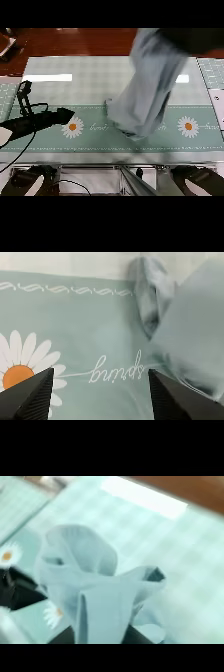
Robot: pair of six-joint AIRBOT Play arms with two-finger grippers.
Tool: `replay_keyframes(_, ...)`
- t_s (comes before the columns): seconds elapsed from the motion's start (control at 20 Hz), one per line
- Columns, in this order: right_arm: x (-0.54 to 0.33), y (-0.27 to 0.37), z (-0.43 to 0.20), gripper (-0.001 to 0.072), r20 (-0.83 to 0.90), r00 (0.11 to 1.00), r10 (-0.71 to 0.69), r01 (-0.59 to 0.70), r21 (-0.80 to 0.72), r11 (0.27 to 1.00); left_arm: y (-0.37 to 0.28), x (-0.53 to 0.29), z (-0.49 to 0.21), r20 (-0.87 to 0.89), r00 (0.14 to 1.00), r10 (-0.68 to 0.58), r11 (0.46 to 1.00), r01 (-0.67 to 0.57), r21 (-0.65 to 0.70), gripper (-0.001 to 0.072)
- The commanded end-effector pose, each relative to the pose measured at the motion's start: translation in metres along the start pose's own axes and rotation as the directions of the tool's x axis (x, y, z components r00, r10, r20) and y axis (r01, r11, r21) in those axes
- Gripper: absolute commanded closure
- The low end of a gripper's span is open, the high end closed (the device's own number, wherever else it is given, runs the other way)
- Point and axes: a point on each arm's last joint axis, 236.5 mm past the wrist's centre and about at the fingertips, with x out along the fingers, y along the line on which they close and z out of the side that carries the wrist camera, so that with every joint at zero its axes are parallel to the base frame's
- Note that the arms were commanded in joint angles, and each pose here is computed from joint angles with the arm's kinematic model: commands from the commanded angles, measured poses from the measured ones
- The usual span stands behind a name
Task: Fold the shirts.
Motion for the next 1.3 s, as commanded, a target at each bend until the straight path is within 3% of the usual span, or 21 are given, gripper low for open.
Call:
replay_keyframes(0.0,0.118,0.028,-0.096,0.0684,-0.222,0.967,0.124,-0.106,0.09,0.99,-0.001,0.0,0.008,0.036,0.999,-0.003,1.0,0.003,0.002,0.0008)
replay_keyframes(0.25,0.221,0.026,-0.219,0.0681,-0.472,0.867,0.158,-0.034,0.26,0.965,0.002,0.0,0.008,0.034,0.999,0.006,1.0,-0.006,0.012,0.0008)
replay_keyframes(0.3,0.229,0.028,-0.23,0.0637,-0.491,0.853,0.177,-0.027,0.297,0.954,0.002,0.001,0.008,0.032,0.999,0.006,1.0,-0.007,0.01,0.0008)
replay_keyframes(0.35,0.232,0.029,-0.235,0.0309,-0.503,0.841,0.197,-0.027,0.325,0.945,0.002,0.002,0.007,0.028,1.0,0.008,1.0,-0.008,0.009,0.0008)
replay_keyframes(0.4,0.227,0.023,-0.233,0.009,-0.514,0.834,0.203,-0.03,0.325,0.945,0.003,0.003,0.006,0.022,1.0,0.01,1.0,-0.01,0.007,0.0008)
replay_keyframes(0.55,0.173,-0.038,-0.183,0.009,-0.486,0.865,0.123,0.027,0.291,0.956,0.004,0.004,-0.009,-0.046,0.999,0.014,1.0,-0.014,0.003,0.0007)
replay_keyframes(0.65,0.103,-0.122,-0.147,0.0094,-0.411,0.907,-0.088,0.211,0.262,0.942,0.006,0.003,-0.027,-0.12,0.993,0.023,1.0,-0.022,0.007,0.0007)
replay_keyframes(0.75,0.021,-0.205,-0.151,0.0094,-0.386,0.862,-0.327,0.454,0.303,0.838,0.015,0.002,-0.036,-0.153,0.987,0.055,0.998,-0.052,0.019,0.0008)
replay_keyframes(0.85,-0.04,-0.257,-0.201,0.0095,-0.4,0.8,-0.448,0.598,0.46,0.656,0.026,0.012,-0.052,-0.201,0.977,0.069,0.995,-0.082,-0.056,0.0008)
replay_keyframes(0.95,-0.053,-0.268,-0.266,0.0095,-0.416,0.796,-0.44,0.603,0.611,0.512,0.041,0.034,-0.072,-0.26,0.962,0.078,0.986,-0.114,-0.126,0.0008)
replay_keyframes(1.0,-0.045,-0.26,-0.294,0.0096,-0.422,0.817,-0.394,0.575,0.656,0.489,0.045,0.046,-0.072,-0.265,0.962,0.062,0.975,-0.115,-0.188,0.0009)
replay_keyframes(1.25,-0.009,-0.222,-0.355,0.0096,-0.443,0.871,-0.213,0.487,0.723,0.49,0.028,0.098,-0.047,-0.184,0.977,-0.11,0.928,0.035,-0.37,0.0009)
